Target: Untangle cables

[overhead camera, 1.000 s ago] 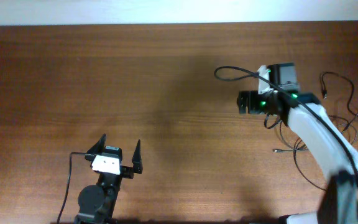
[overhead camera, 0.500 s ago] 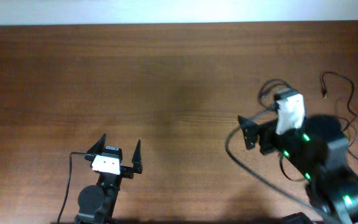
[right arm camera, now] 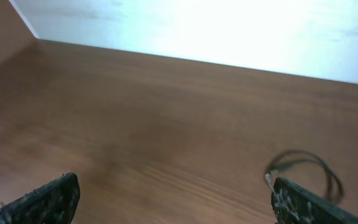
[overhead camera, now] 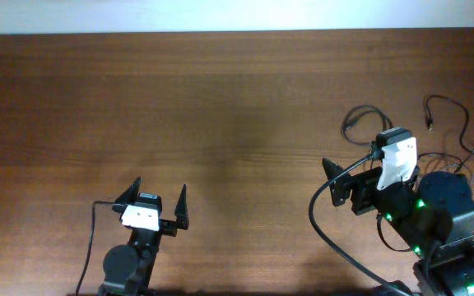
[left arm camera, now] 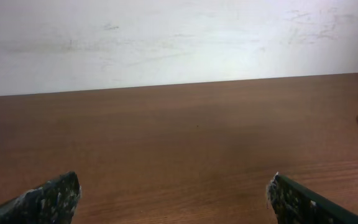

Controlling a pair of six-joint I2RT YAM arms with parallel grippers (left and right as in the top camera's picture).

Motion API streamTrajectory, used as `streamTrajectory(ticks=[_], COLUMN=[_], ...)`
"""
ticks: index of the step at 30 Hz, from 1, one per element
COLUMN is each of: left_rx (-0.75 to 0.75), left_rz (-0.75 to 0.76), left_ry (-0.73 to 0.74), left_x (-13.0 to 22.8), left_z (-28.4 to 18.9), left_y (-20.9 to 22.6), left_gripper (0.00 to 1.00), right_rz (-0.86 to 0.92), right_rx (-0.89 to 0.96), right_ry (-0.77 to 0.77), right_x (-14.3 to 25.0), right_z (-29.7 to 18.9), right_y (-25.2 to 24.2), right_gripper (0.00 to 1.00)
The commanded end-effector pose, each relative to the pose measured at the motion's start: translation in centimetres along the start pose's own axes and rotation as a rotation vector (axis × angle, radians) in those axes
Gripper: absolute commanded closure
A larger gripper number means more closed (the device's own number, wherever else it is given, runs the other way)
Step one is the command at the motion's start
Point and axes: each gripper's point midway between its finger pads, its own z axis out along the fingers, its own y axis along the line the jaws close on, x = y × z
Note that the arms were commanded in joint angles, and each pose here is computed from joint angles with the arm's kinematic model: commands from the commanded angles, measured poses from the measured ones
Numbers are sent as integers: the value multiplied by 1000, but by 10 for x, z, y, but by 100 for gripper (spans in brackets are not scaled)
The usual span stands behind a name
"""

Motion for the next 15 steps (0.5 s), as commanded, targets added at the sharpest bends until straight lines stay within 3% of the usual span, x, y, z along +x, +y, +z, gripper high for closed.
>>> streamTrajectory(ticks=[1, 3, 7, 10, 15], left_rx=[9, 9, 9, 9, 9], left_rz=[15, 15, 15, 15, 15], left_ry=[1, 1, 1, 1, 1], left_x=[1, 1, 1, 1, 1], left_z=[0, 0, 0, 0, 0], left_y=[-1, -1, -1, -1, -1], left_gripper=[1, 1, 1, 1, 1], right_rz=[2, 2, -16, -28, -29], right_rx=[76, 80, 41, 24, 37], right_ry=[8, -1, -310, -505, -618], right_x=[21, 30, -14, -27, 10], right_z=[-3, -3, -9, -16, -9], right_y=[-14, -15, -9, -7, -15], right_gripper=[2, 2, 2, 2, 2])
